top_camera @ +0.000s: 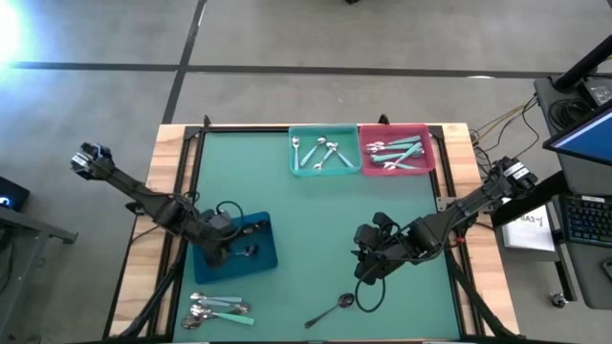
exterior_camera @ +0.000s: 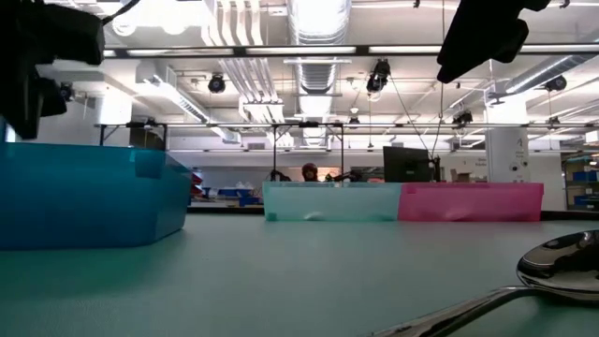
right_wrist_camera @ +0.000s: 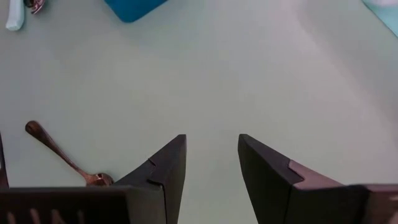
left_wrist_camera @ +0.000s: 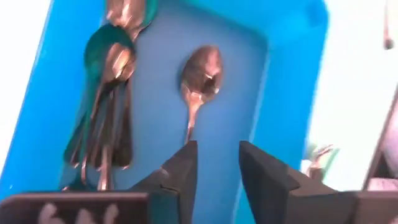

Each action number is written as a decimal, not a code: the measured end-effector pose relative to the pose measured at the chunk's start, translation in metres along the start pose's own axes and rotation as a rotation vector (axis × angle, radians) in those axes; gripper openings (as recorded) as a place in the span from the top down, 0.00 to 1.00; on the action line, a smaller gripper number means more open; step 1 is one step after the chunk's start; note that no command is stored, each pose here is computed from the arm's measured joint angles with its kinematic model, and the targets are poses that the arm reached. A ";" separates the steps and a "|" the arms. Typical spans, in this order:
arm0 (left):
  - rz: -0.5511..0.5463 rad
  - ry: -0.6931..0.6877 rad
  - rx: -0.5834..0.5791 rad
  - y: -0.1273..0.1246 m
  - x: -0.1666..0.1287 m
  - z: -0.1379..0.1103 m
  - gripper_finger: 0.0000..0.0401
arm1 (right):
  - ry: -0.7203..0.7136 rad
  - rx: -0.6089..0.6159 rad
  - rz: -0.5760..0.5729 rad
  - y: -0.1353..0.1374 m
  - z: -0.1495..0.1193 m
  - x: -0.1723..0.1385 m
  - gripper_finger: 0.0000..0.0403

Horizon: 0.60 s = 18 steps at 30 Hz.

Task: Sort silverware by color (type)
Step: Put the top black spoon into the dark blue bin

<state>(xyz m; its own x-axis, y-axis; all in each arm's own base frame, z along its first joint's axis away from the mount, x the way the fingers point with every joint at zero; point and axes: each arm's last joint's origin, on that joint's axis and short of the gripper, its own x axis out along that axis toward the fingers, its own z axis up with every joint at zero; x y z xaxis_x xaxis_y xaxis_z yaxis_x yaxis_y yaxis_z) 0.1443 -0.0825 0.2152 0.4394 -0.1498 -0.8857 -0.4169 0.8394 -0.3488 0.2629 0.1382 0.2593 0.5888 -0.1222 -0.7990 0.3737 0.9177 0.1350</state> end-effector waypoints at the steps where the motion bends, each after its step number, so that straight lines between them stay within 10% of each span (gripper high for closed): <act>1: -0.009 -0.009 0.009 -0.004 -0.002 0.003 0.72 | 0.000 0.000 0.000 0.000 0.000 0.000 0.66; 10: 0.007 -0.069 0.161 -0.052 -0.005 0.025 0.56 | 0.000 0.000 0.000 0.000 0.000 0.000 0.66; 18: -0.001 0.061 0.317 -0.122 0.008 -0.003 0.56 | 0.000 0.000 0.000 0.000 0.000 0.000 0.66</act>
<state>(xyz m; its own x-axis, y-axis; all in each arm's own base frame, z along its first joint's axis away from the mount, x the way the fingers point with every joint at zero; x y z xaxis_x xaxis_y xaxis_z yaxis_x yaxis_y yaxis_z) 0.1960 -0.1881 0.2498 0.3872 -0.1732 -0.9056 -0.1441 0.9588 -0.2450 0.2629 0.1382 0.2593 0.5888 -0.1222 -0.7990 0.3737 0.9177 0.1350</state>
